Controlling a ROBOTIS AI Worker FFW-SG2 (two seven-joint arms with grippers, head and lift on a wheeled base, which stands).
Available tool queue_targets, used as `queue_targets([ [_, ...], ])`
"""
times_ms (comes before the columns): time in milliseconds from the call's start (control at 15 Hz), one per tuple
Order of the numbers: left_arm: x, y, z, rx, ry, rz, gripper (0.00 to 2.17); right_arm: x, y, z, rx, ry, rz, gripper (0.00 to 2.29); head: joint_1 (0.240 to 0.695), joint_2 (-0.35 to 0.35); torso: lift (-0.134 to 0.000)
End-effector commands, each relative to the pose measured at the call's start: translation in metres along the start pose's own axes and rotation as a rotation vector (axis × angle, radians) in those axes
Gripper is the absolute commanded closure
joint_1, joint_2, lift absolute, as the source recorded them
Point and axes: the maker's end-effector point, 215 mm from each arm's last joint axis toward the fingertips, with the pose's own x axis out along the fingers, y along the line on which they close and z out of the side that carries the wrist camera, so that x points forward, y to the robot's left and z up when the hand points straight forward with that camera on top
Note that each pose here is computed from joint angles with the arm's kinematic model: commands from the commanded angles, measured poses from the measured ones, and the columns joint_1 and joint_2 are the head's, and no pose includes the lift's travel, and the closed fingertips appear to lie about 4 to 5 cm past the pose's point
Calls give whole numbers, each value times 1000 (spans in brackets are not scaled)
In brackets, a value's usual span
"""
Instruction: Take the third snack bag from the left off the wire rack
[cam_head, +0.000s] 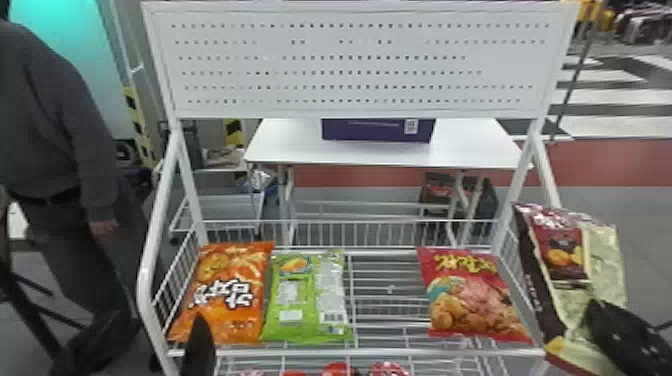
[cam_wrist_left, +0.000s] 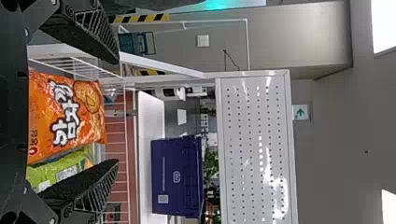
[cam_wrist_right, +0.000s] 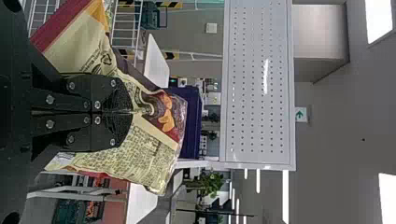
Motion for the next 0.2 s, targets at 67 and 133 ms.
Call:
queue_targets([
  [67, 1, 1, -1, -1, 0, 3, 140, 0, -2, -1, -1, -2, -3, 2243, 499, 0, 0],
  [133, 1, 1, -1, -2, 1, 1, 140, 1, -2, 0, -2, -4, -3, 2243, 499, 0, 0],
])
